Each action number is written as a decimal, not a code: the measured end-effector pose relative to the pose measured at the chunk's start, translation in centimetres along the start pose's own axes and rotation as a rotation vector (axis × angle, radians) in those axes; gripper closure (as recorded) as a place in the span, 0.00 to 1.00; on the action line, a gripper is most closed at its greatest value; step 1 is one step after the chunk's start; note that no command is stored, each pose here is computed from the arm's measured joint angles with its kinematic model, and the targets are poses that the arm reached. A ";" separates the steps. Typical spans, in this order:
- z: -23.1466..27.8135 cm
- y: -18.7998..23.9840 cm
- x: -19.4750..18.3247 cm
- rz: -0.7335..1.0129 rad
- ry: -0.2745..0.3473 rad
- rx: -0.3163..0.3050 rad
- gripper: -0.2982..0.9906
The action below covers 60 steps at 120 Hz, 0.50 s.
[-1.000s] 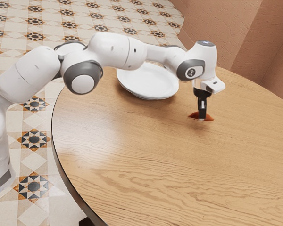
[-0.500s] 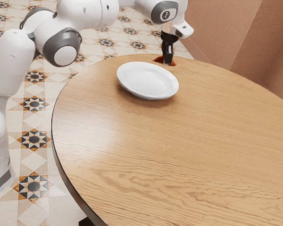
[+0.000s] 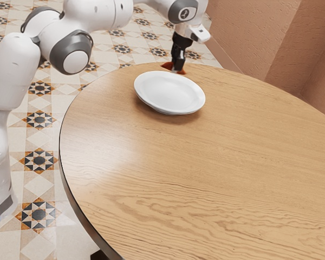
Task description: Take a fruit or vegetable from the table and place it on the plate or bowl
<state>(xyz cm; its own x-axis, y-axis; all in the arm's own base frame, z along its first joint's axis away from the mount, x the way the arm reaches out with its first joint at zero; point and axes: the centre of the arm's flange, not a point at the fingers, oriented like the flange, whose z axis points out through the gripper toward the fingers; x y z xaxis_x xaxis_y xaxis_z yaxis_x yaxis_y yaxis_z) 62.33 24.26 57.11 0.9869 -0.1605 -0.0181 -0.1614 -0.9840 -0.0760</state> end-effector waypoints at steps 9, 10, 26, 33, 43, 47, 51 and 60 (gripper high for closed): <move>0.1 0.0 0.0 0.007 -0.004 -0.004 0.43; 0.1 0.1 0.0 0.008 -0.004 -0.004 0.42; 0.2 0.1 0.0 0.019 -0.007 -0.007 0.31; 0.2 0.2 0.0 0.023 -0.007 -0.008 0.28; 0.2 0.2 0.0 0.028 -0.008 -0.009 0.26; 0.3 0.2 0.1 0.030 -0.008 -0.009 0.25; 0.2 0.2 0.1 0.033 -0.007 -0.008 0.25; 0.1 0.6 0.3 0.032 0.014 -0.036 0.24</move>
<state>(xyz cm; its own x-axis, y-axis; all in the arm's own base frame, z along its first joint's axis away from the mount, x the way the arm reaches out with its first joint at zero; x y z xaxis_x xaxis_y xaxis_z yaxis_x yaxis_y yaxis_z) 62.51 23.68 56.99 0.9812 -0.1931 -0.0056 -0.1932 -0.9803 -0.0399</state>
